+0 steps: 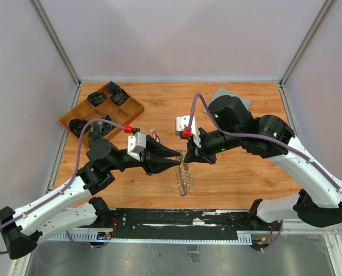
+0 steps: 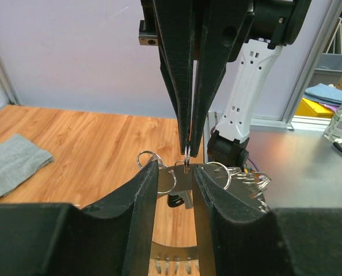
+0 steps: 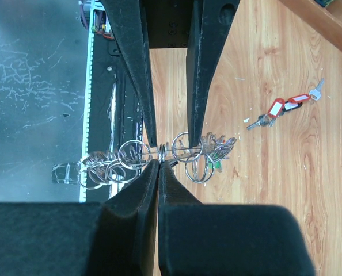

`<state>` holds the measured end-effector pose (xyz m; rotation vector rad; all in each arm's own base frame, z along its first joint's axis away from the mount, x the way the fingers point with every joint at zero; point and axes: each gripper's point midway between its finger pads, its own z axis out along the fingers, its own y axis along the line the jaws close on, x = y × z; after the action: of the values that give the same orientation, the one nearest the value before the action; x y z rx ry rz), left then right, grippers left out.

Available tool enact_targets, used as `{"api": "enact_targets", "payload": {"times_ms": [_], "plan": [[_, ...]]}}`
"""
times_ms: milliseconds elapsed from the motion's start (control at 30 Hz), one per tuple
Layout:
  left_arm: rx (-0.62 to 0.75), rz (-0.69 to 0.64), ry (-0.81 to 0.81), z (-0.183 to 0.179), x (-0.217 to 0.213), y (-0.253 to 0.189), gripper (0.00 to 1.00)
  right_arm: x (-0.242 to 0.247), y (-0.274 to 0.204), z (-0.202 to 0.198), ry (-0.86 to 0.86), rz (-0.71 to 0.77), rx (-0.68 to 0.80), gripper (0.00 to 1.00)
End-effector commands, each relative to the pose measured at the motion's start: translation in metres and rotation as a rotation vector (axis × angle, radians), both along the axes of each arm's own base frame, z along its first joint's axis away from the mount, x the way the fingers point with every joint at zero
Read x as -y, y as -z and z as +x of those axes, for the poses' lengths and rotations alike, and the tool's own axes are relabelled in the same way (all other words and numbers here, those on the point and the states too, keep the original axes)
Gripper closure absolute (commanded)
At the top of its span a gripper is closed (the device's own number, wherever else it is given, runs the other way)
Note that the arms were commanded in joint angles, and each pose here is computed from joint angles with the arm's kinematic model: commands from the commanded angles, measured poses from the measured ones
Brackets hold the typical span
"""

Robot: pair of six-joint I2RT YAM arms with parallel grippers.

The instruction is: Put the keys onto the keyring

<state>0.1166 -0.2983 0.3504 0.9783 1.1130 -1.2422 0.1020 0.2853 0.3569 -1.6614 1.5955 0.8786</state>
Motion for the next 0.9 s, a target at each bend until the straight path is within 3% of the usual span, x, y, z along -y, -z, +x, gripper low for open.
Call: {"api": "enact_targets", "payload": {"times_ms": [0, 600, 867], "plan": [[0.027, -0.005, 0.003, 0.0, 0.001, -0.012, 0.64, 0.007, -0.003, -0.001, -0.002, -0.04, 0.03, 0.99], [0.013, 0.02, 0.032, -0.001, 0.009, -0.006, 0.65, -0.002, -0.001, 0.005, 0.003, -0.057, 0.037, 0.99], [0.011, 0.027, 0.042, -0.002, 0.01, -0.004, 0.91, -0.005, 0.0, 0.004, 0.001, -0.049, 0.032, 0.99]]}}
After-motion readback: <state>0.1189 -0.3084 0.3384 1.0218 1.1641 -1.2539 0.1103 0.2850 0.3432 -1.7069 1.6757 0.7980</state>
